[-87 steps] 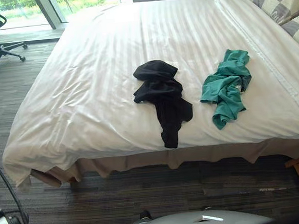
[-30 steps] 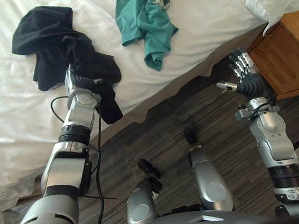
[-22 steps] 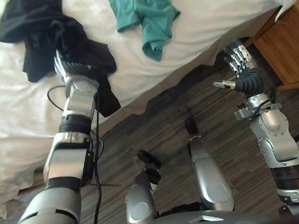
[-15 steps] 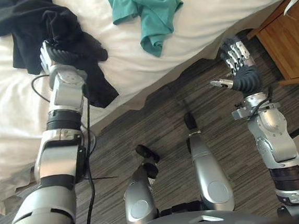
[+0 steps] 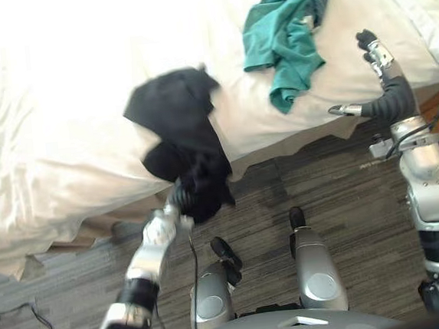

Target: Tidy the bed and pick cloth on bed and put in laundry

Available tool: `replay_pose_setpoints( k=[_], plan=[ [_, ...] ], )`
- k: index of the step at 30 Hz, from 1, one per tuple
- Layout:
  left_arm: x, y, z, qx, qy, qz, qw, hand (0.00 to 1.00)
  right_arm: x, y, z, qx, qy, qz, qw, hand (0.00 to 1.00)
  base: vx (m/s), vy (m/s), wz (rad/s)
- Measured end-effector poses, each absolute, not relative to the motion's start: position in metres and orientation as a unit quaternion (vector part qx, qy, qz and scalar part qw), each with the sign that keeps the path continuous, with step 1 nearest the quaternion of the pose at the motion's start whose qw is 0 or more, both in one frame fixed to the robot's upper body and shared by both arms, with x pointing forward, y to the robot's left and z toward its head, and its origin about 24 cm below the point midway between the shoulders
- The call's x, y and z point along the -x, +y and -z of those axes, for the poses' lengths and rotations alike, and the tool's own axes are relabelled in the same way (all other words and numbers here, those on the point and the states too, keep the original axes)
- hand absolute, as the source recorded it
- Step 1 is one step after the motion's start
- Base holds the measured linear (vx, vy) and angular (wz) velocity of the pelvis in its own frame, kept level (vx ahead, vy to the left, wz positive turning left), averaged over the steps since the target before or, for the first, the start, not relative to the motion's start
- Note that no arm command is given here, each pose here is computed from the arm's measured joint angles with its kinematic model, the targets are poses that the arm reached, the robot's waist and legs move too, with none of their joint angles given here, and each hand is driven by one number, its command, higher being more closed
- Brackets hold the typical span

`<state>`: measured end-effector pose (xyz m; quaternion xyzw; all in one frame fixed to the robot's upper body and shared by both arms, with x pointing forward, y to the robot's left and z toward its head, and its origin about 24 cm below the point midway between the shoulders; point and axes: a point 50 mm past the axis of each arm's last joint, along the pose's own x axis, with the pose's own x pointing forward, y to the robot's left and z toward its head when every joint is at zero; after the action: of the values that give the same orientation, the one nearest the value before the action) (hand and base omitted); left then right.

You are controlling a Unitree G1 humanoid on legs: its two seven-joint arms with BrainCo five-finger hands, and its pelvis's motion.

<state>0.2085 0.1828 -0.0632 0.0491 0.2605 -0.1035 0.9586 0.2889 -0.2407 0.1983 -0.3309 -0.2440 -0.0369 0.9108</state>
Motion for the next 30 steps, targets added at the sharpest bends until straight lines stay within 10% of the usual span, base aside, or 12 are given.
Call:
replay_pose_setpoints(
  k=[4,27,28,30],
  plan=[
    [-0.144,0.185,0.093,0.054,0.341,0.090,0.934,1.00,-0.312,-0.278,-0.224,0.380,-0.200,0.101,0.897,0.00,0.01,-0.018,0.49],
    [-0.172,0.157,0.072,0.185,0.272,0.128,0.936,1.00,-0.327,-0.367,-0.360,0.571,-0.073,0.300,0.760,0.00,0.01,-0.017,0.19],
    [-0.174,0.154,0.073,0.193,0.268,0.137,0.934,1.00,-0.324,-0.368,-0.365,0.595,-0.066,0.306,0.740,1.00,0.00,-0.063,0.11],
    [-0.177,0.150,0.070,0.193,0.258,0.149,0.935,1.00,-0.320,-0.366,-0.376,0.615,-0.063,0.318,0.719,1.00,-0.02,-0.075,0.13]
  ],
)
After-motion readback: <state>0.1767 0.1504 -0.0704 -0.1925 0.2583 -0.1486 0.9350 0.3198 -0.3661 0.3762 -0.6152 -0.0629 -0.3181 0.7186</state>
